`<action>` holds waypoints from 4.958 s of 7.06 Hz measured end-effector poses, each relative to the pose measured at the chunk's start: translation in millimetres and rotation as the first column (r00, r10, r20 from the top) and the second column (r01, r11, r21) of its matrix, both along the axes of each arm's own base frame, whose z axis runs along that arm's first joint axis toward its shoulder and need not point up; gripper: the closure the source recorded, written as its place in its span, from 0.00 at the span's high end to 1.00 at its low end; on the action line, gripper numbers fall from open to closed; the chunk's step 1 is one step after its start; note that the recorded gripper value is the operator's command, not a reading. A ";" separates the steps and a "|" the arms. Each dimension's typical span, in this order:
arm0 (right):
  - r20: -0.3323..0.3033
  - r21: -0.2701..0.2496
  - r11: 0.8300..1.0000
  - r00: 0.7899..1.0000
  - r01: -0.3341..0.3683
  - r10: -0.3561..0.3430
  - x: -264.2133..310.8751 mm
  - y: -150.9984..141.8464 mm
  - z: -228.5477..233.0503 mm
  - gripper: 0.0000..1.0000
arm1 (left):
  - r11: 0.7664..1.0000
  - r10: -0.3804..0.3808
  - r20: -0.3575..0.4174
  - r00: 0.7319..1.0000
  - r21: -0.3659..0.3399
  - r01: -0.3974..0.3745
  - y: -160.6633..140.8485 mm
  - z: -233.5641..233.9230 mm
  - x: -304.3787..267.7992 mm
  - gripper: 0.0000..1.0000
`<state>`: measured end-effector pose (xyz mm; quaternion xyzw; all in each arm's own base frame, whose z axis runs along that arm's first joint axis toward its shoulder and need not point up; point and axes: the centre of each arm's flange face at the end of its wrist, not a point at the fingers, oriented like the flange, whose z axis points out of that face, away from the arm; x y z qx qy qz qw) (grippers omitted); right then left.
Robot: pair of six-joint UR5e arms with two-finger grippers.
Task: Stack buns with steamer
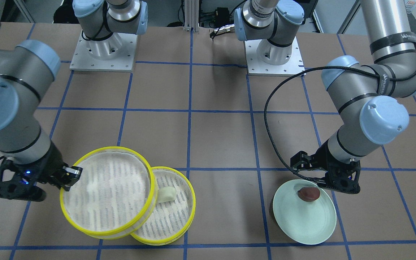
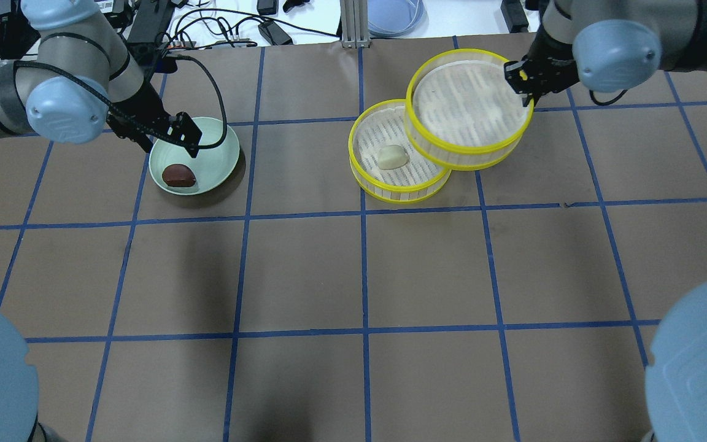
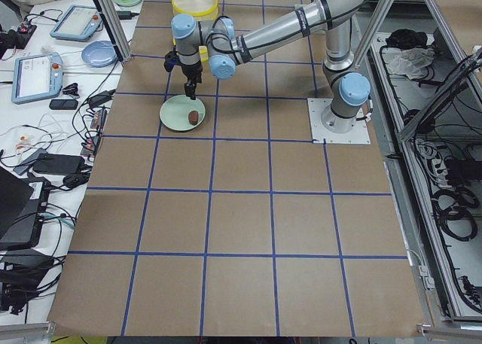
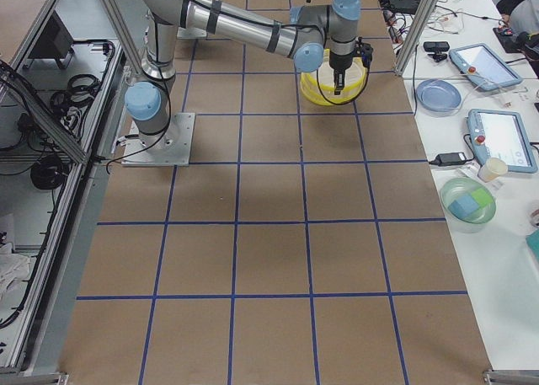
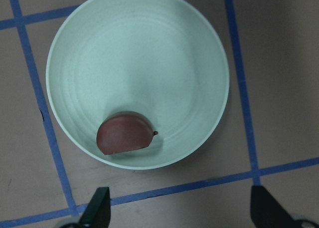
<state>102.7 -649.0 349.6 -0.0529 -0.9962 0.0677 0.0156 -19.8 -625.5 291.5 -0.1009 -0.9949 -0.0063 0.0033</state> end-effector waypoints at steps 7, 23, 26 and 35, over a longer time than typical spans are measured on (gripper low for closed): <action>0.017 -0.009 0.997 0.997 0.076 -0.076 79.5 6.1 -54.0 0.00 | 0.999 0.000 0.010 1.000 -0.038 0.001 -37.7 -91.7 21.4 1.00; 0.023 -0.013 0.993 0.993 0.118 -0.118 79.2 12.1 -52.7 1.00 | 0.846 0.413 -0.224 0.883 -0.265 -0.463 -53.4 71.3 -72.8 0.00; -0.003 0.029 0.999 1.000 0.027 -0.026 69.8 56.3 31.0 1.00 | 0.727 0.523 -0.419 0.742 -0.236 -0.645 -38.6 99.1 -176.4 0.00; 0.032 0.182 0.982 0.999 -0.045 0.040 69.0 189.0 152.8 1.00 | 0.709 0.546 -0.596 0.589 -0.046 -0.704 -9.7 11.5 -339.3 1.00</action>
